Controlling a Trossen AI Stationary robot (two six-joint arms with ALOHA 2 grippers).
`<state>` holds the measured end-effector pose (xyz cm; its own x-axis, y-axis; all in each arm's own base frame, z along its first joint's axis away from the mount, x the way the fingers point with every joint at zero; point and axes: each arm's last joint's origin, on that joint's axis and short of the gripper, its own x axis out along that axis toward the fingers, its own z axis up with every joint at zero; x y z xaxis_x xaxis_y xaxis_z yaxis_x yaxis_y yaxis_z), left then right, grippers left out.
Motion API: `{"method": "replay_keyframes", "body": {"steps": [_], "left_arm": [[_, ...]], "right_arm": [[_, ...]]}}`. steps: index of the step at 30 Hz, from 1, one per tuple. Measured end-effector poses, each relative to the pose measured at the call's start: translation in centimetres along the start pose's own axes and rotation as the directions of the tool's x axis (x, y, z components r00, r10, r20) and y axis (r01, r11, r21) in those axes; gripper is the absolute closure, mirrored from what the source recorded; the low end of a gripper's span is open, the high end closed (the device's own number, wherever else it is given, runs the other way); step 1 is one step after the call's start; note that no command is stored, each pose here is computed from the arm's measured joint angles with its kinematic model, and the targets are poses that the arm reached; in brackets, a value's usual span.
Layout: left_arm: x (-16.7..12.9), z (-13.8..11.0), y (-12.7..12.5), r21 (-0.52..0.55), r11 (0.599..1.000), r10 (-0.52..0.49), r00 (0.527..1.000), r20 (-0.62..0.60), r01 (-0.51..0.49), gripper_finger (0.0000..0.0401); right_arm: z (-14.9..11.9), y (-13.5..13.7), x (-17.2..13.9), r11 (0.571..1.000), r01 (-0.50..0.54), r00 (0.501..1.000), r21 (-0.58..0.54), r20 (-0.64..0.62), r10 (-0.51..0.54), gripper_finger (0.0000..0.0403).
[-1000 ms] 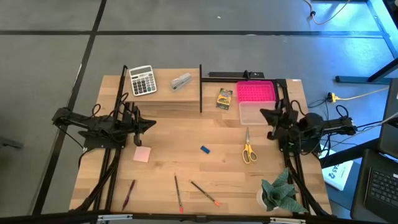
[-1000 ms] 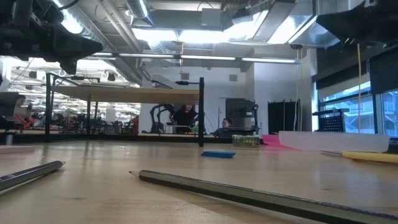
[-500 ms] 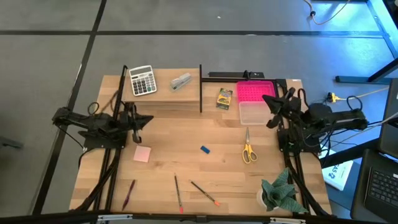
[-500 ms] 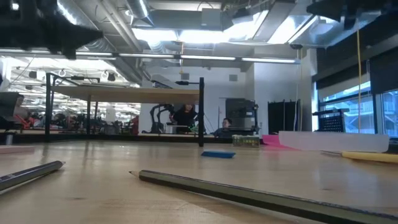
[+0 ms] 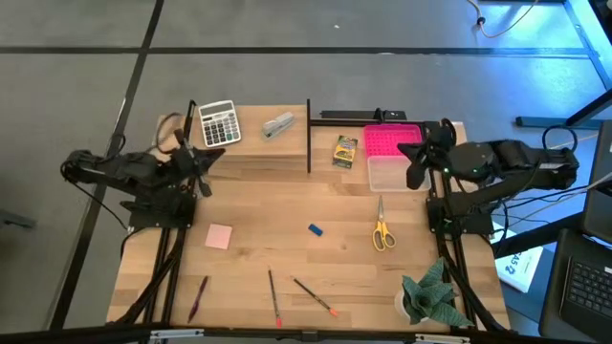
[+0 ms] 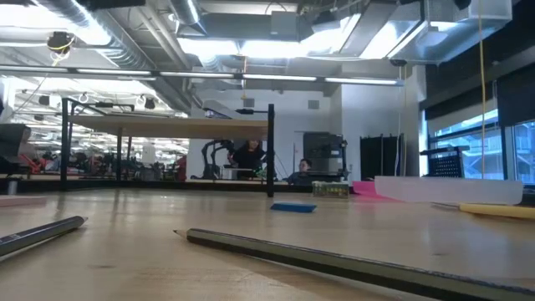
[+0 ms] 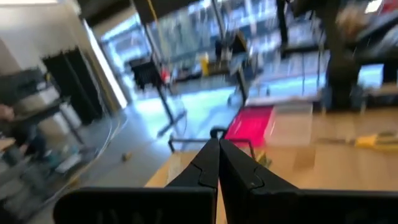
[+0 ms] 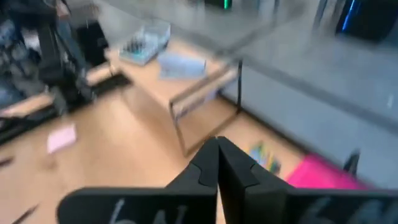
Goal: Pack school essentials
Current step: Put the yellow scissors into the pink supply box
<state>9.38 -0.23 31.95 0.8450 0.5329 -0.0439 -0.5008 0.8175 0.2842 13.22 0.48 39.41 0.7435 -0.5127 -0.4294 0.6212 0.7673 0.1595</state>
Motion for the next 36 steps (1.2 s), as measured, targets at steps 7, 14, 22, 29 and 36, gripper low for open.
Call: {"method": "replay_keyframes", "body": {"steps": [7, 14, 22, 29, 36], "left_arm": [[2.8, 3.6, -2.1, -0.024, 1.000, -0.024, 0.972, -0.233, 0.019, 0.0401], [4.6, 4.9, -4.3, -0.163, 0.982, -0.154, 0.913, -0.378, 0.098, 0.0401], [5.3, 4.7, -5.2, -0.230, 0.968, -0.194, 0.891, -0.411, 0.105, 0.0401], [5.0, 4.8, -4.9, -0.237, 0.966, -0.196, 0.894, -0.403, 0.105, 0.0401], [5.0, 4.8, -5.0, -0.226, 0.963, -0.229, 0.885, -0.406, 0.146, 0.0401]], "right_arm": [[0.8, 1.5, 0.2, 0.992, -0.095, 0.890, 0.079, -0.440, 0.120, 0.0403], [-0.6, 3.6, 2.0, 0.967, -0.117, 0.614, 0.224, -0.749, 0.248, 0.0403], [-2.0, 6.0, 5.1, 0.970, -0.097, 0.459, 0.222, -0.855, 0.242, 0.0399], [-3.0, 7.3, 7.0, 0.976, -0.053, 0.390, 0.210, -0.896, 0.214, 0.0346], [-3.9, 8.3, 8.7, 0.979, 0.030, 0.353, 0.201, -0.918, 0.178, 0.0282]]}}
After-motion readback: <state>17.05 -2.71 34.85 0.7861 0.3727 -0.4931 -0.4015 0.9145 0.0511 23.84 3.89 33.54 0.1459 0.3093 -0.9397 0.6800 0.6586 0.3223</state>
